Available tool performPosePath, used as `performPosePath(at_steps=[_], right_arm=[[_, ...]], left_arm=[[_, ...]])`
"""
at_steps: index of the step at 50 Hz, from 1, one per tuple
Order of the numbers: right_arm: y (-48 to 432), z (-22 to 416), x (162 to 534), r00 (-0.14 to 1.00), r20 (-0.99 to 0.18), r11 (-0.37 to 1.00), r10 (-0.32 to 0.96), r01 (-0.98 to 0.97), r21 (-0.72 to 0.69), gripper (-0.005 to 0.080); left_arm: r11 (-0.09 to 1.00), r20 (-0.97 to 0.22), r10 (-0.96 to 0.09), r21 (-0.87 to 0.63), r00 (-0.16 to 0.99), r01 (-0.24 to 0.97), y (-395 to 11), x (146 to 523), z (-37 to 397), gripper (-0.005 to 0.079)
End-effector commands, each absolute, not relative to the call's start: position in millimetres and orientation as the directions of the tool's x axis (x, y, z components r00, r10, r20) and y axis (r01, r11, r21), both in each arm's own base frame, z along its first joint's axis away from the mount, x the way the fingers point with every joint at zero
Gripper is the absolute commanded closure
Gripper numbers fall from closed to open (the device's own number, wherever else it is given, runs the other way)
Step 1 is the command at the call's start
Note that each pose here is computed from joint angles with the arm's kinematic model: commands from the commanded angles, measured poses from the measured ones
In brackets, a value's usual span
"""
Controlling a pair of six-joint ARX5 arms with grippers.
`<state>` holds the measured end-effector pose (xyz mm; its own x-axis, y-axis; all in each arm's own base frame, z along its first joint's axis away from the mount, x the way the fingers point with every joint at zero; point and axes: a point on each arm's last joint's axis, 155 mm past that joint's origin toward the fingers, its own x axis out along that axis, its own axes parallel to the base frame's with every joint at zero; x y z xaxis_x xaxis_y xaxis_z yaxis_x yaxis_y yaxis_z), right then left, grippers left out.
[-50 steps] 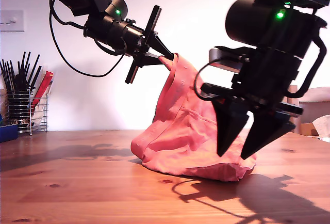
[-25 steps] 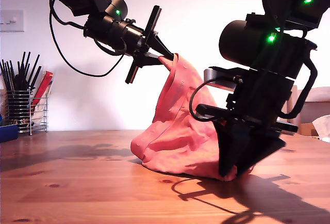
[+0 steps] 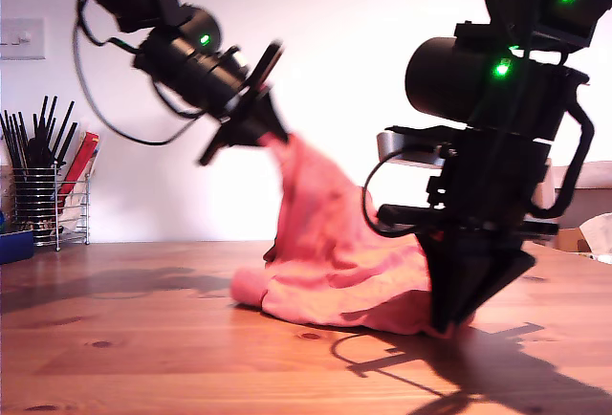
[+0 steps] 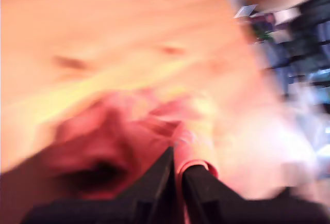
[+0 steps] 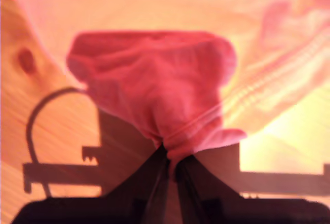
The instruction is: Fold the underwear in front of you. After folding it, place it to the left side.
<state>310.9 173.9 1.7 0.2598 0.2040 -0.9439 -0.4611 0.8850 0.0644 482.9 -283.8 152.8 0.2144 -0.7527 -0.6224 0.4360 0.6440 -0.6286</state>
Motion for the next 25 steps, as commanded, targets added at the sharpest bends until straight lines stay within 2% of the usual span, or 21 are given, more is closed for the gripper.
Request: performPosePath(at_steps=[1,16,25], right_arm=[[155.9,-7.5,307.5,0.228,-0.962,0.887,0.152,-0.461,0.031,0.0765],[125.8,28.6,340.1,0.244,-0.962,0.887,0.124,-0.463,-0.003,0.0765],[116.7,45.3,354.6,0.268,-0.956,0.88,0.121,-0.475,-0.022,0.0765]], left_arm=[[0.646,-0.639,-0.738,-0.574,0.218,0.503,-283.7,483.0,147.9,0.0764],[0.729,-0.784,-0.566,-0.331,0.255,0.599,-259.0,481.1,117.6,0.0764],[0.706,-0.87,-0.409,-0.11,0.276,0.699,-236.6,478.4,99.8,0.0764]])
